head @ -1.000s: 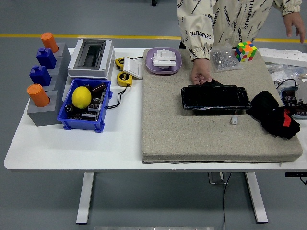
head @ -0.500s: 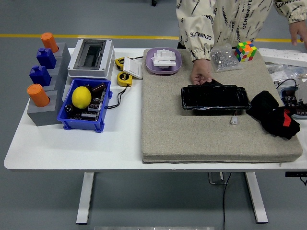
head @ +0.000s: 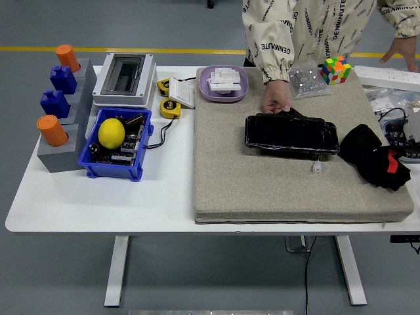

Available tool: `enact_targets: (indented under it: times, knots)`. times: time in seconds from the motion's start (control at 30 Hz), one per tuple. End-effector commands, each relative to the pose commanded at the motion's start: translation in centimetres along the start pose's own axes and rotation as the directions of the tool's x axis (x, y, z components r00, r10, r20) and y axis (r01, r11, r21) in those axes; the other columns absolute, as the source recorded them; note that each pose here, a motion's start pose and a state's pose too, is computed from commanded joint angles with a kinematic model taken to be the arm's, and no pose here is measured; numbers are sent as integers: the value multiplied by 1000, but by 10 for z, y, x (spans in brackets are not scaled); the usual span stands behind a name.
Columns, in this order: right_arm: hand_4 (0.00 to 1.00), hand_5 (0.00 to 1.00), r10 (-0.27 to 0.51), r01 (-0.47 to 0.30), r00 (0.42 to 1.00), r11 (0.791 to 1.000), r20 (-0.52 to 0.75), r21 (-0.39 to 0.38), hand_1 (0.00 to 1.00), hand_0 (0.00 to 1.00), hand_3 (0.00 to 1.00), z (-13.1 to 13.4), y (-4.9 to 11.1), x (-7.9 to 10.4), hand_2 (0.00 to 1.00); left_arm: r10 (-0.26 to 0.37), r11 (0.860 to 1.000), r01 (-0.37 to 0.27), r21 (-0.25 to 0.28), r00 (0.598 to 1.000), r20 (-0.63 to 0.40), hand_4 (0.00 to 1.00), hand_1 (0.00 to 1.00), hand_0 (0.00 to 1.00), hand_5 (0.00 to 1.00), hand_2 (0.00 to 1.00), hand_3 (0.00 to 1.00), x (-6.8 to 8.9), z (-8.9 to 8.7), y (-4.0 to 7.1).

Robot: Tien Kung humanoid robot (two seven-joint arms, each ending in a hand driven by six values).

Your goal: Pick the rag up,wipe the panel,place it on the desk

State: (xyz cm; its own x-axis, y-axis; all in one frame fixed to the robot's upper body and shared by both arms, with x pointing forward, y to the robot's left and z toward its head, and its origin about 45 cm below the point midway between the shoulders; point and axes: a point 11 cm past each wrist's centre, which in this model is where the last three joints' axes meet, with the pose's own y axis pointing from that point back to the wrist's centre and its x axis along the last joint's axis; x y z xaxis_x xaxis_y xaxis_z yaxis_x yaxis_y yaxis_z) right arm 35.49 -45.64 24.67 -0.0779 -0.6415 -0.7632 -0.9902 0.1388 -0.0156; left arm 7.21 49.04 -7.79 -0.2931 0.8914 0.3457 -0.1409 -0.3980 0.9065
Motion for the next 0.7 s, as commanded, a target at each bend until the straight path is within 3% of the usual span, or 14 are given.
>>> enact_targets:
  times: [0.17,0.2,0.37,0.4,0.6,0.63,0.7]
  knots:
    - [998,752,7,-7,1000,1000,10,3,476,350,480,-1,-1,0,526,-3,1000,3,3,1000,-8,629,642,605,441,657,561,-2,-2,0]
    - [998,761,13,-13,1000,1000,14,5,361,341,276,-2,-1,0,407,-4,1000,4,2,1000,-10,628,642,606,441,656,561,-2,-2,0]
    - [998,761,41,-42,999,999,32,17,361,341,276,-3,-1,3,407,-7,1000,7,2,1000,-15,628,642,606,441,656,561,-4,-2,0]
    - [998,756,50,-51,998,998,36,22,216,215,181,-4,-1,4,286,-7,1000,7,1,1000,-16,628,642,606,440,656,561,-4,-1,0]
    - [998,756,80,-81,996,996,41,35,216,215,181,-8,-2,6,286,-10,1000,10,-1,1000,-19,628,642,606,440,656,561,-5,0,0]
    - [998,725,88,-89,995,995,40,38,166,162,143,-8,-2,7,243,-10,1000,10,0,1000,-20,628,641,606,441,655,561,-6,-1,0]
    - [998,725,96,-98,995,994,40,40,166,162,143,-9,-2,7,243,-11,1000,11,1,1000,-21,628,641,606,441,655,561,-6,-1,0]
